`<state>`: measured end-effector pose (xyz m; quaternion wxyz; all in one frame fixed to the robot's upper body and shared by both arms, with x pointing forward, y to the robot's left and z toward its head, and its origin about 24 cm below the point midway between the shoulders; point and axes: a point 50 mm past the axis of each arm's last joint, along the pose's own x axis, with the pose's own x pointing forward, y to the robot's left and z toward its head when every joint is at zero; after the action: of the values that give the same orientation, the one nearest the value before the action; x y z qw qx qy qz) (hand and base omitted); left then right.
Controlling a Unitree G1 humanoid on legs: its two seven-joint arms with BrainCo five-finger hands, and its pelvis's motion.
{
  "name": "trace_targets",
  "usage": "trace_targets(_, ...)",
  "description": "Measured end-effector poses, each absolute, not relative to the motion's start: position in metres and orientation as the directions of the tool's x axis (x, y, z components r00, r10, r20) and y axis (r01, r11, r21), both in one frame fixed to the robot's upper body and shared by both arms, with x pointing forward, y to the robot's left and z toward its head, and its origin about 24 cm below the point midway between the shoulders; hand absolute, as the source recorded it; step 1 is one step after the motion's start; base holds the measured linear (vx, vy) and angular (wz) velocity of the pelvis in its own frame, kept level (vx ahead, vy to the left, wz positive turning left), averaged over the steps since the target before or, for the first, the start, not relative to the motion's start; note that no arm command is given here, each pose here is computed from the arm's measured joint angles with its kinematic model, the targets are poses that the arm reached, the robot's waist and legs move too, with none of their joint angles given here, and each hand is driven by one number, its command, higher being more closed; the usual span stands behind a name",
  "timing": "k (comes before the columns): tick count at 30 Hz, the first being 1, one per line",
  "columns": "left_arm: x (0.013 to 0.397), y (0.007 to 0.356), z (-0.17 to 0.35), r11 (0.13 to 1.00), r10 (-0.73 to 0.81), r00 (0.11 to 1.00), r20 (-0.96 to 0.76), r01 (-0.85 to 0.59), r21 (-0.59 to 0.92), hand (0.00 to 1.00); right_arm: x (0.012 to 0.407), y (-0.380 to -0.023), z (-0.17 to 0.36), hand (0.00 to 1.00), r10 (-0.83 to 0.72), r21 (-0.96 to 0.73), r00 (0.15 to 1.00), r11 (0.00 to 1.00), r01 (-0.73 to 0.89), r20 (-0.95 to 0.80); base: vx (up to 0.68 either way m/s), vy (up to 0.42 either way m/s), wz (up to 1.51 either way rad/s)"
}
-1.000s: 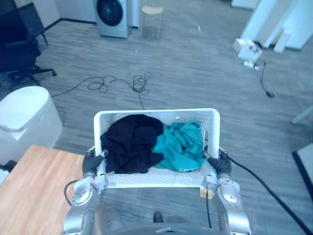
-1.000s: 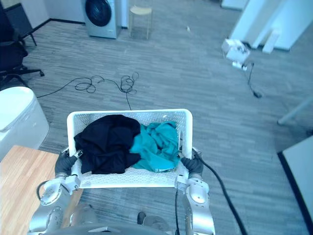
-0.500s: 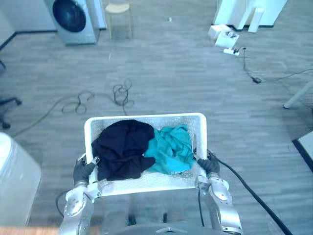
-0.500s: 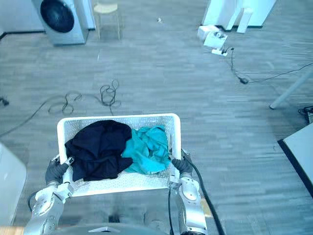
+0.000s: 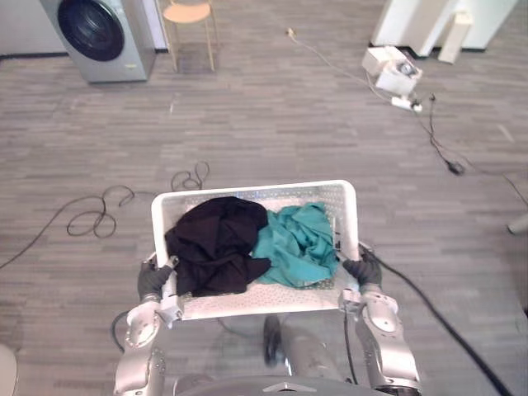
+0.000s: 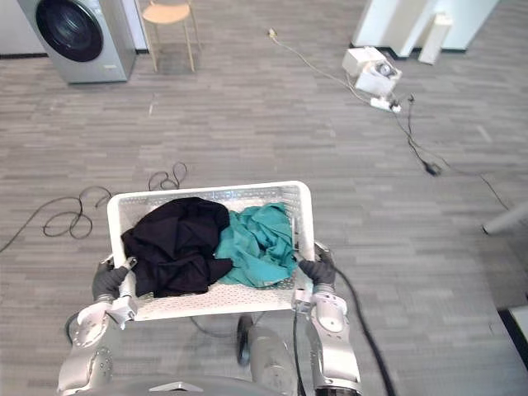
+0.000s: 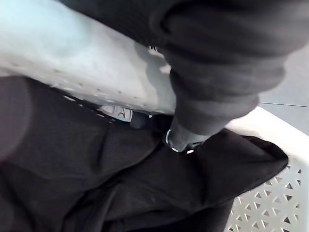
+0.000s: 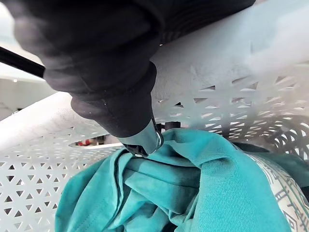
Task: Pick up the laundry basket with both hands and put the clothes into the washing machine.
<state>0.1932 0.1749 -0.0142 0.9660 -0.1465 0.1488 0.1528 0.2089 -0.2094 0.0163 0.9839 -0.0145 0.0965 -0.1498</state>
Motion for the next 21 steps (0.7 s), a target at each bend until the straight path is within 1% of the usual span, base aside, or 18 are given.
trace_targets(2, 0.193, 0.176, -0.014, 0.907, 0.252, 0.909, -0.332, -0.342, -0.247, 1.0, 0.209, -0.209, 0.017, 1.0, -0.3, -0.054, 0.937, 0.954, 0.295, -0.18, 0.7, -0.188, -0.07)
trace_targets(5, 0.196, 0.175, -0.008, 0.896, 0.256, 0.919, -0.299, -0.342, -0.283, 1.0, 0.216, -0.209, 0.03, 1.0, -0.285, -0.054, 0.951, 0.959, 0.28, -0.122, 0.64, -0.077, -0.27)
trace_targets(9, 0.194, 0.177, -0.005, 0.884, 0.28, 0.915, -0.291, -0.364, -0.294, 1.0, 0.223, -0.209, 0.037, 1.0, -0.263, -0.069, 0.96, 0.964, 0.257, -0.097, 0.64, 0.077, -0.28)
trace_targets(10, 0.191, 0.176, 0.0, 0.881, 0.288, 0.917, -0.276, -0.366, -0.299, 1.0, 0.226, -0.209, 0.04, 1.0, -0.259, -0.072, 0.962, 0.965, 0.253, -0.083, 1.05, 0.228, -0.49)
trace_targets(12, 0.187, 0.173, -0.001, 0.877, 0.29, 0.913, -0.287, -0.374, -0.301, 1.0, 0.225, -0.209, 0.037, 1.0, -0.26, -0.069, 0.961, 0.965, 0.254, -0.092, 1.01, 0.282, -0.36)
trace_targets(16, 0.181, 0.183, -0.002, 0.9, 0.296, 0.912, -0.284, -0.366, -0.237, 1.0, 0.22, -0.199, 0.016, 1.0, -0.264, -0.023, 0.949, 0.964, 0.264, -0.174, 0.79, 0.184, 0.07)
trace_targets(19, 0.18, 0.186, -0.003, 0.91, 0.298, 0.908, -0.293, -0.363, -0.199, 1.0, 0.216, -0.196, 0.003, 1.0, -0.268, -0.01, 0.935, 0.962, 0.273, -0.232, 0.92, 0.078, 0.62)
trace_targets(21, 0.182, 0.186, 0.0, 0.916, 0.289, 0.916, -0.277, -0.349, -0.197, 1.0, 0.213, -0.196, 0.003, 1.0, -0.27, -0.008, 0.936, 0.961, 0.275, -0.224, 0.73, -0.011, 1.07)
